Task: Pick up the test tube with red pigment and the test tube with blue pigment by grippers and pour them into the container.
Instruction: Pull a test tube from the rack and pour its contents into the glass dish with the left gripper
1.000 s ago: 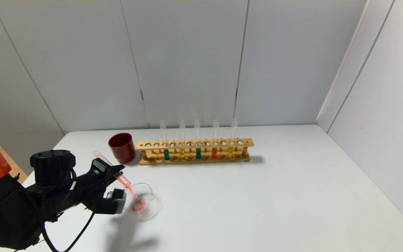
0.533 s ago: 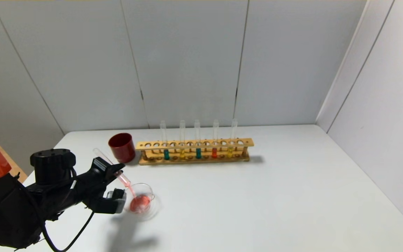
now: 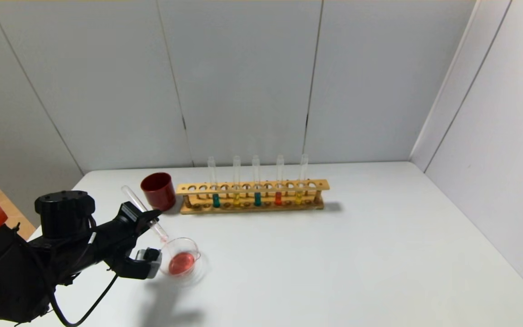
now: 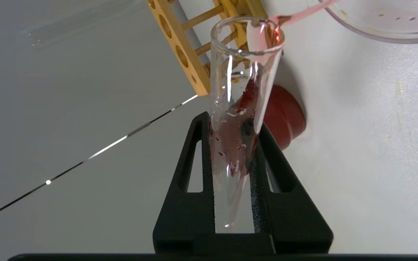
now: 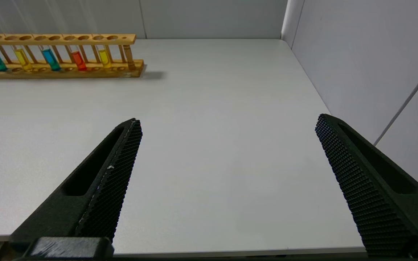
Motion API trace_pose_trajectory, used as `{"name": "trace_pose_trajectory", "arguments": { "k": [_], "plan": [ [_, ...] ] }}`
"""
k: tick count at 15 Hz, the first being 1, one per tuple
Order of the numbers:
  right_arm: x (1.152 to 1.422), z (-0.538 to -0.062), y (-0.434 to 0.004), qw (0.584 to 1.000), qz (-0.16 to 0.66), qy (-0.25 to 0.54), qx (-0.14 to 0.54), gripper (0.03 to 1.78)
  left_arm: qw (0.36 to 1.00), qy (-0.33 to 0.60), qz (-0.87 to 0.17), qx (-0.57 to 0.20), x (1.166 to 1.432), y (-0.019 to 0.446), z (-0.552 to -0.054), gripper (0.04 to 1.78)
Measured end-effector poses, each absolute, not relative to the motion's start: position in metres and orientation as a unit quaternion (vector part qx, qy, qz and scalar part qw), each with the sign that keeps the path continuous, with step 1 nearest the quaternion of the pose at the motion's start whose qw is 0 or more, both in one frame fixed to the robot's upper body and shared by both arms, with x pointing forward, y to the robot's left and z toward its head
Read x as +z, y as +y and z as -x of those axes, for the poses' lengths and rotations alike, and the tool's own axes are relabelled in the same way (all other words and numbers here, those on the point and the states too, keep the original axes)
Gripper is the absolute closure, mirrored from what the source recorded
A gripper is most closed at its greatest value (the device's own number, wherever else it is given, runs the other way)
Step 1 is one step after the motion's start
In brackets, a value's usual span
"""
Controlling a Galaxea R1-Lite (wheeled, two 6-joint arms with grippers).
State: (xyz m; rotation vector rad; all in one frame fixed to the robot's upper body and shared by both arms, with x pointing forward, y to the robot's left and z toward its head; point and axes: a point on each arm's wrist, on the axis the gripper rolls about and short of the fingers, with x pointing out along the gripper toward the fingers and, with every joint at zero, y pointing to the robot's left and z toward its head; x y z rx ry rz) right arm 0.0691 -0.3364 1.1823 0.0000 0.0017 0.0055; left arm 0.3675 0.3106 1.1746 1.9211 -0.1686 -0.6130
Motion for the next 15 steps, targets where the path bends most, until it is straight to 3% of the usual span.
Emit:
{"name": "trace_pose_trajectory", "arguments": {
  "k": [8,15],
  "plan": [
    [1.182,-0.069,-0.336,1.000,0.000,0.001,0.003,0.06,0.514,-0.099,-0.813,-0.254,1.183,0.299,-0.365,1.50],
    [1.182,-0.069,-0.336,1.000,0.000,0.001,0.003,0.06,0.451,-0.123,-0.856,-0.221,1.194,0.302,-0.368,1.50]
  ]
}}
